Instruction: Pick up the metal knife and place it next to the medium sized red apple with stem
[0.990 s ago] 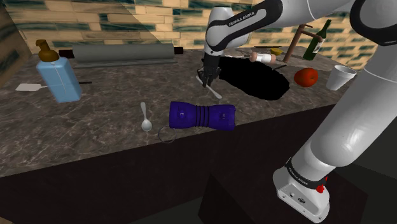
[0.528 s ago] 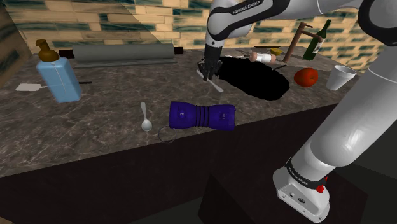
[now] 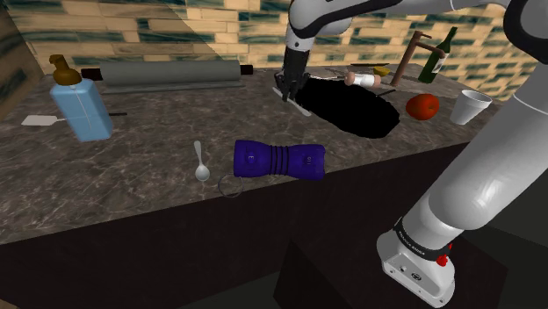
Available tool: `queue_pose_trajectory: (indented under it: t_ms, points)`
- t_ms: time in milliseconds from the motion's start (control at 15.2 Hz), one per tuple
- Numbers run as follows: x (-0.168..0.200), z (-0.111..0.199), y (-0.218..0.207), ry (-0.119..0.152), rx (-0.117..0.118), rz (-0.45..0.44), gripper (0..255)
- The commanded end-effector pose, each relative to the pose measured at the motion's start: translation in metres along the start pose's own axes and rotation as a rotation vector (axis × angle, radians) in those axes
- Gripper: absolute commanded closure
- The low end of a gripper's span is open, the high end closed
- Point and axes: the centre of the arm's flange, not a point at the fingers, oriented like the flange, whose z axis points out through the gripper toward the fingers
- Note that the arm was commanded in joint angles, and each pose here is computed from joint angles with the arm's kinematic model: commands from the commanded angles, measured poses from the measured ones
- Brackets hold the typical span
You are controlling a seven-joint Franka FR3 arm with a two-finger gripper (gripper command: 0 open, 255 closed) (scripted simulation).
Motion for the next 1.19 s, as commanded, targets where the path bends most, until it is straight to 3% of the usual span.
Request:
queue_pose_trajectory:
  t_ms: [0,726,1122]
  points:
    - [0.0,-0.011,0.0,-0.001,0.0,0.0,255]
    - [0.001,-0.066,-0.003,-0.001,0.0,0.0,255]
    - [-0.012,-0.069,0.075,-0.001,0.0,0.0,255]
